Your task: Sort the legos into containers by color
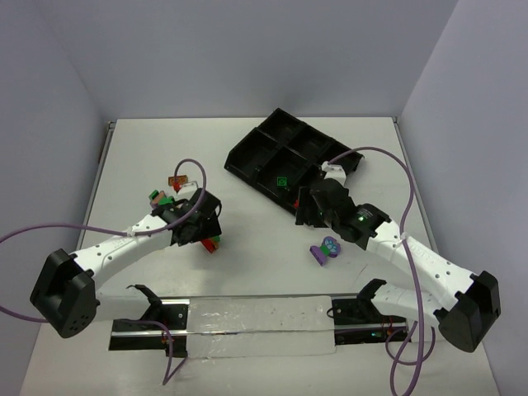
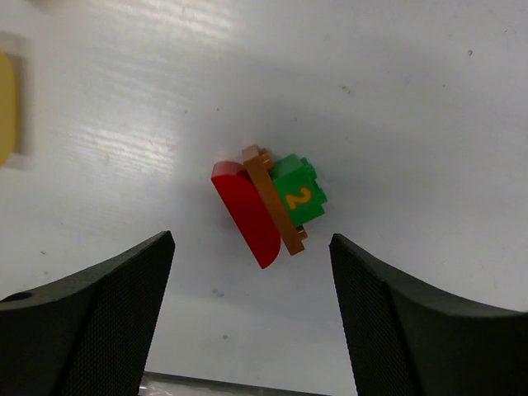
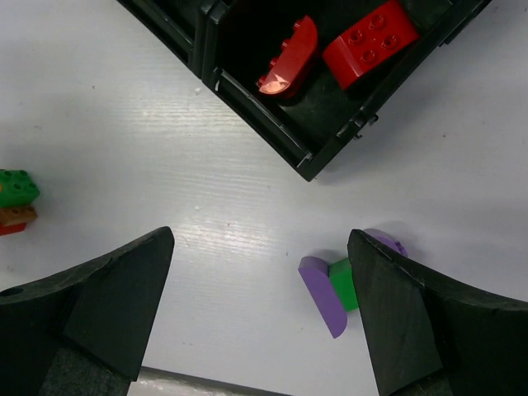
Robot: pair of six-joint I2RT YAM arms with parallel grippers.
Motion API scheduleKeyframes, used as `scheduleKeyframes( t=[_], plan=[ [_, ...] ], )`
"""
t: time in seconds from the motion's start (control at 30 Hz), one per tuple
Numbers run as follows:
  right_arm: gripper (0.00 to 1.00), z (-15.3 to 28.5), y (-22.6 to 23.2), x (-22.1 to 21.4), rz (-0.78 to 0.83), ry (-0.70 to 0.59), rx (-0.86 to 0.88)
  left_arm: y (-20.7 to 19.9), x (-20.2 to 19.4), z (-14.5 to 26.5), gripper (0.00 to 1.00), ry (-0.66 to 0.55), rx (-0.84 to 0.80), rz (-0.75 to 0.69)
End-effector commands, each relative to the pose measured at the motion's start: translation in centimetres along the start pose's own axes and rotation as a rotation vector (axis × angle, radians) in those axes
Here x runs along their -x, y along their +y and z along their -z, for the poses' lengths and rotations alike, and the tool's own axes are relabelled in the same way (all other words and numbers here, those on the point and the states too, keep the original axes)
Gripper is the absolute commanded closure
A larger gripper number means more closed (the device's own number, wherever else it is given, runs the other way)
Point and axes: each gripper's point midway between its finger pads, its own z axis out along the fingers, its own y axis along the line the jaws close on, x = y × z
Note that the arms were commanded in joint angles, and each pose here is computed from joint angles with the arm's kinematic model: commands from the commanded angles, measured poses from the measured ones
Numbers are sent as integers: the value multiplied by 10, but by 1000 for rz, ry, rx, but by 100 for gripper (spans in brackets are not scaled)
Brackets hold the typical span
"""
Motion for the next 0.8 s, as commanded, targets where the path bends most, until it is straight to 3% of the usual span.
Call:
scheduleKeyframes(
  t=[0.0, 0.07, 0.17, 0.37, 0.53, 0.67, 0.77],
  plan=[
    [6, 6, 19, 27, -1, -74, 45, -18, -3, 0, 11, 7, -93, 182],
    [6, 7, 20, 27, -1, -72, 49, -19, -10, -5, 6, 20, -108, 200],
    [6, 9, 21, 26, 0, -69, 53, -28, -14, -10, 6, 39, -134, 230],
    [6, 10, 21, 24, 4, -62, 52, -20, -22, -23, 22, 45, -77, 287],
    [6, 12, 22, 23, 1, -58, 61, -12, -30, -32, 23, 61, -22, 304],
    [6, 14, 20, 24, 3, -61, 53, -17, -31, -40, 30, 54, -32, 286],
    [6, 13, 19, 23, 8, -58, 47, -14, -33, -43, 27, 55, -15, 270]
  ],
)
